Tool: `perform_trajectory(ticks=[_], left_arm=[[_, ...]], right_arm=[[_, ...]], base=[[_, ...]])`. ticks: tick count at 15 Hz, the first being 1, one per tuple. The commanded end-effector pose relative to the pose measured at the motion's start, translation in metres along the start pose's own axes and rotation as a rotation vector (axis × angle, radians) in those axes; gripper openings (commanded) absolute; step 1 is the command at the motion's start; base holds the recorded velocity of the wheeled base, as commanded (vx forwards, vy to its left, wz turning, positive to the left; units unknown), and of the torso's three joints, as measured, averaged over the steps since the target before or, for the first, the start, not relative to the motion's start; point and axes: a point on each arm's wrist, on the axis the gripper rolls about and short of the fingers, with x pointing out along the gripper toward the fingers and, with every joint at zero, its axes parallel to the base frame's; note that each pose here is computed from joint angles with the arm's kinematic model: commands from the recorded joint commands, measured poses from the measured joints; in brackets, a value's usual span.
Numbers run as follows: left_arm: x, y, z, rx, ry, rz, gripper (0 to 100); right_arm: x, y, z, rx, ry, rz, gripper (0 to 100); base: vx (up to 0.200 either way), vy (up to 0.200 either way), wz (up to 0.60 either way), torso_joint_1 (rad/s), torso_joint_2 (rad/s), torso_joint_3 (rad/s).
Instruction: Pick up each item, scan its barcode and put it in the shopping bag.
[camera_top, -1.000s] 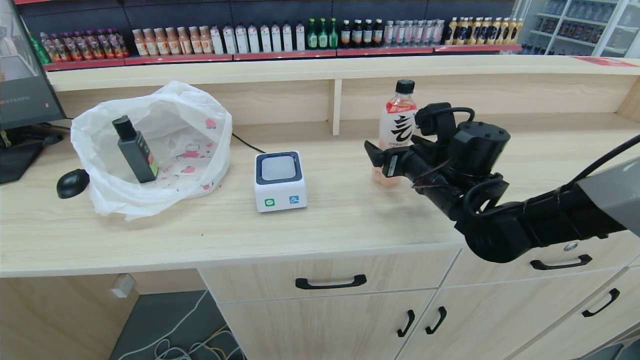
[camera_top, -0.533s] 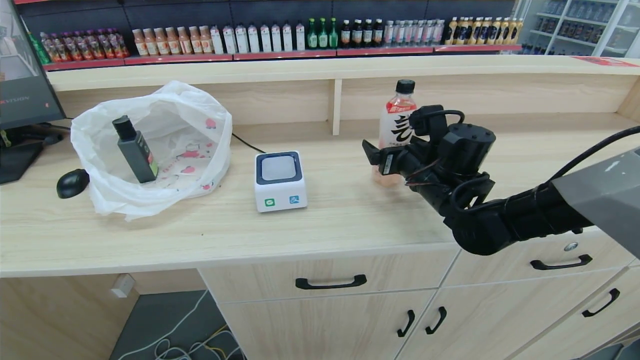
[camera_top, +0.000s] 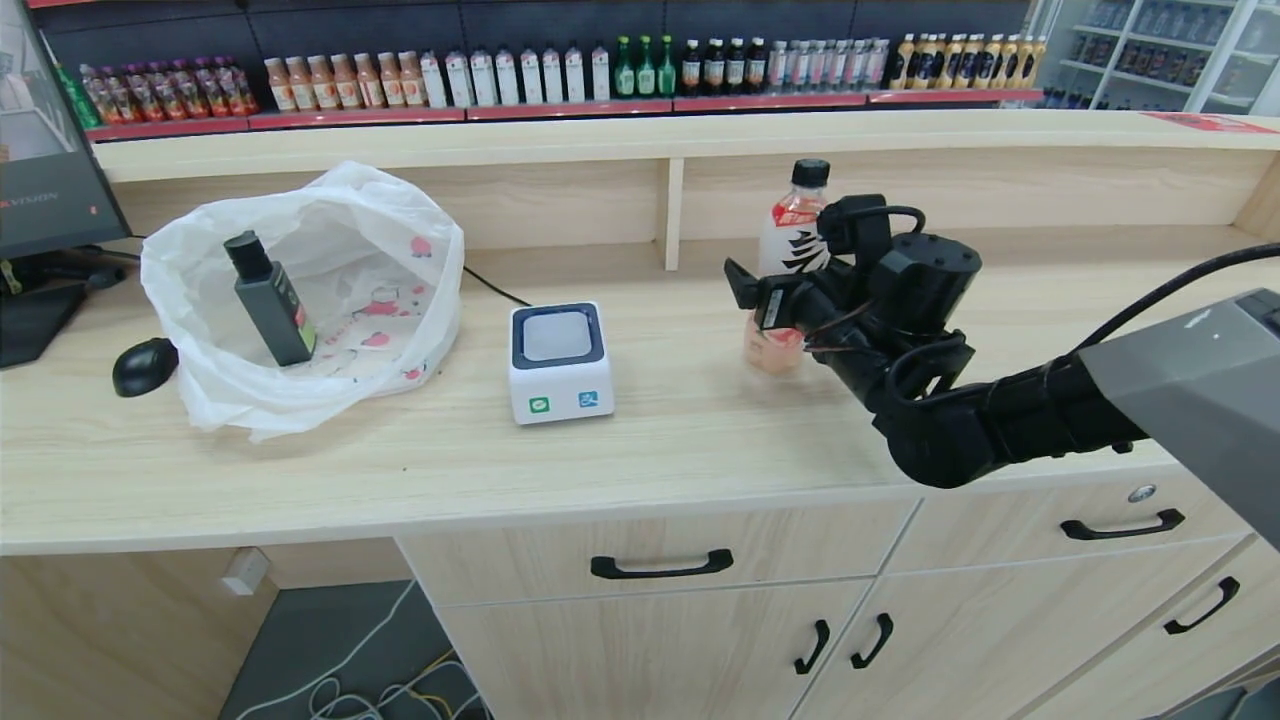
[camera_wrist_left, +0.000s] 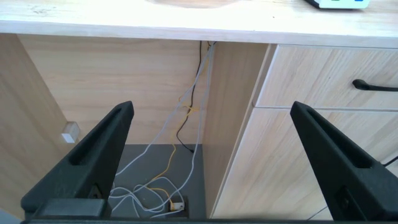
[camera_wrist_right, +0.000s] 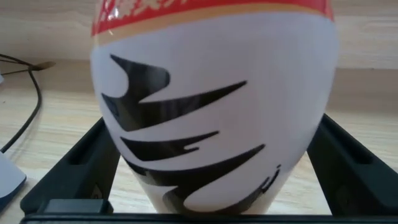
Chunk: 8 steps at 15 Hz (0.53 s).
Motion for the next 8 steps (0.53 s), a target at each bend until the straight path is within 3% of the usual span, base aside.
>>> perform_trajectory(ticks=[1,3,4,8], left_arm=[[0.0000,0.0000,0.0000,0.000,0.000,0.000,100],[0.0000,0.0000,0.0000,0.000,0.000,0.000,100],[0.0000,0.0000,0.0000,0.000,0.000,0.000,100],[0.0000,0.0000,0.0000,0.000,0.000,0.000,100]], right_arm=[[0.0021,0.0002,-0.0026,-0.001,0.001,-0.001,100],[0.0023,0.0002,-0.0022,0.000,-0.001,-0.001,100],[0.0025,0.0003,-0.0018,0.000,-0.002,-0.002,0],[0.0020,0.0001,0.0013,0.001,-0.010,0.001,0]], base=[[0.000,0.000,0.00,0.000,0.00,0.000],[0.000,0.000,0.00,0.000,0.00,0.000],[0.000,0.000,0.00,0.000,0.00,0.000],[0.000,0.000,0.00,0.000,0.00,0.000]])
